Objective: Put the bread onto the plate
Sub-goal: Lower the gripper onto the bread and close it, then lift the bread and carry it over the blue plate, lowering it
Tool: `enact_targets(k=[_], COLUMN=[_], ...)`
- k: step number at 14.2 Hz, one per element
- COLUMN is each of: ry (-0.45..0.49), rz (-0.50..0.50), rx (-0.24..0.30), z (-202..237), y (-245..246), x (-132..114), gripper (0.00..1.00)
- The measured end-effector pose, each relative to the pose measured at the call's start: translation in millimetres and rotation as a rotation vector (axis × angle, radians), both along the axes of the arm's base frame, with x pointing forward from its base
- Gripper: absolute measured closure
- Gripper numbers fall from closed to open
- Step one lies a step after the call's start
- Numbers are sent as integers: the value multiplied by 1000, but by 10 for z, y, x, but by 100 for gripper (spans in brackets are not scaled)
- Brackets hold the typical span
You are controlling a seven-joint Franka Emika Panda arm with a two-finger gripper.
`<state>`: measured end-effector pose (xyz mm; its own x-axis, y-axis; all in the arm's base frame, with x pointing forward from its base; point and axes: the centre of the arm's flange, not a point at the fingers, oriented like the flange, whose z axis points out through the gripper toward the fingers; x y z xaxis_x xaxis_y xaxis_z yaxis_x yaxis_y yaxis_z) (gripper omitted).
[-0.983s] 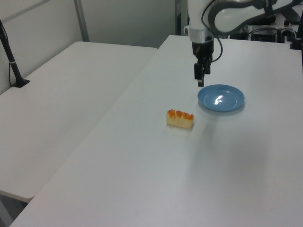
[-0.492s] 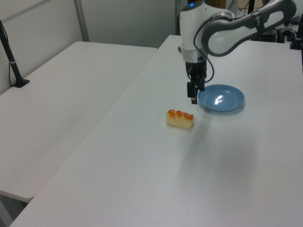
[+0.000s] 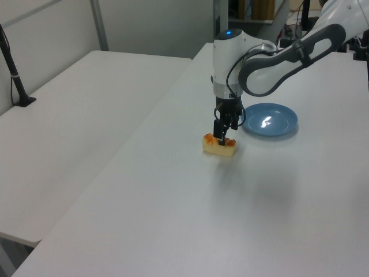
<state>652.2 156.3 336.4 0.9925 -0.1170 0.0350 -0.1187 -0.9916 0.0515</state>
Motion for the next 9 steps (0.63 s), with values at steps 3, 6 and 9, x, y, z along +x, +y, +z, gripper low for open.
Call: enact_targets(k=[3,6,9], ry=[-34,-51,-58], rz=[-28,-51,-53], rx=[8,12,14], z=[-104,-147,-114], y=[22,31,33], x=[55,81,96], gripper=[3,25,63])
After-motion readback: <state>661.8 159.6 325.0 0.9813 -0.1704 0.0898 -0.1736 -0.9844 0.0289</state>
